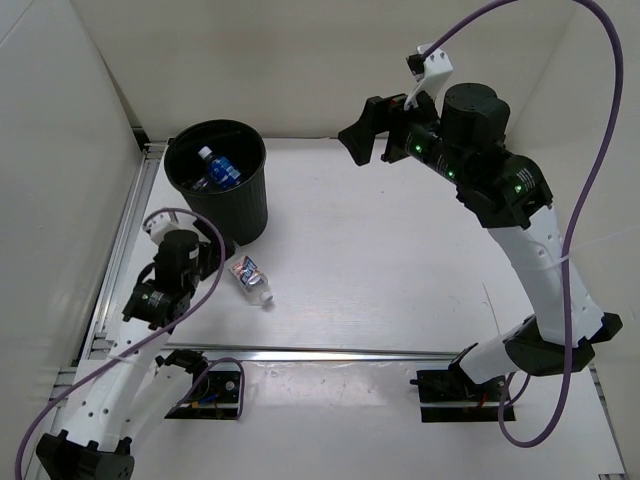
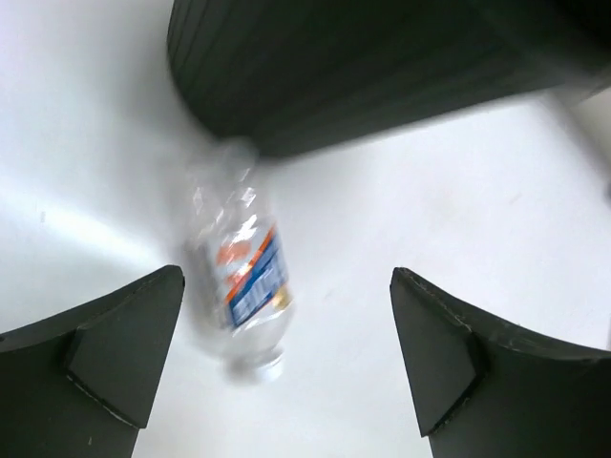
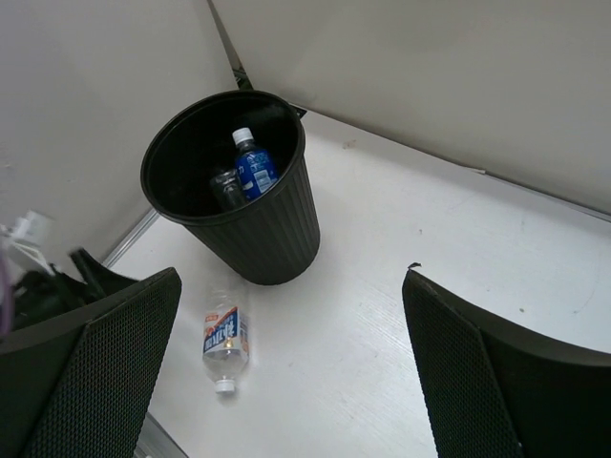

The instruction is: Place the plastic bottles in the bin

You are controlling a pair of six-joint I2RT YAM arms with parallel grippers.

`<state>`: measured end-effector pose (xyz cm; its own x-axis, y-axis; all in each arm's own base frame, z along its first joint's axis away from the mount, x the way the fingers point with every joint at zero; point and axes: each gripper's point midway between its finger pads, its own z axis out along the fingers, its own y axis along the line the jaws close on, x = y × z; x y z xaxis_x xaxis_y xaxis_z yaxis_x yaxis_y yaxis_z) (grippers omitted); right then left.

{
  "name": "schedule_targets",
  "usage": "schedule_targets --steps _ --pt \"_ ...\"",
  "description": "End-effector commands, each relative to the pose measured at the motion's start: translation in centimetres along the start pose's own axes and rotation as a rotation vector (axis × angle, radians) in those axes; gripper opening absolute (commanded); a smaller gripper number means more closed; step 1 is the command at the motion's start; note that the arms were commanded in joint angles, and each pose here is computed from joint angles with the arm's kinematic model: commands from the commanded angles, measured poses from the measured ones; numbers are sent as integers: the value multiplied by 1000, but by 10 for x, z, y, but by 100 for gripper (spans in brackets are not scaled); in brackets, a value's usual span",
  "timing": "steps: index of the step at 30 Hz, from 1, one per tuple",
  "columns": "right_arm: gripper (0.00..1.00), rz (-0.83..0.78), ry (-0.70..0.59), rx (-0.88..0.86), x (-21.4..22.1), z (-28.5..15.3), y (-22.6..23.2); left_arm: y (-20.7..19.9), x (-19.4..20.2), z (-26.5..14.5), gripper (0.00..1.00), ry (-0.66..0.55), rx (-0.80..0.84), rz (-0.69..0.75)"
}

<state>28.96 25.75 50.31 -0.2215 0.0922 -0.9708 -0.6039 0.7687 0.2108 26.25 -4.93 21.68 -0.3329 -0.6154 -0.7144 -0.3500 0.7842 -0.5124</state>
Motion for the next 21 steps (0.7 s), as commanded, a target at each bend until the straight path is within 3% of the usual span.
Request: schedule_targets --steps 1,3,11,21 --pt "100 14 -16 -33 -6 2 6 -7 34 8 100 91 103 -11" --pt "100 25 -12 -45 -5 5 8 -14 49 10 100 146 159 -11" --pt "100 34 3 -62 -3 7 12 -2 95 53 100 312 63 109" --pt "100 -4 -9 -24 -4 -5 3 12 125 75 100 418 -52 94"
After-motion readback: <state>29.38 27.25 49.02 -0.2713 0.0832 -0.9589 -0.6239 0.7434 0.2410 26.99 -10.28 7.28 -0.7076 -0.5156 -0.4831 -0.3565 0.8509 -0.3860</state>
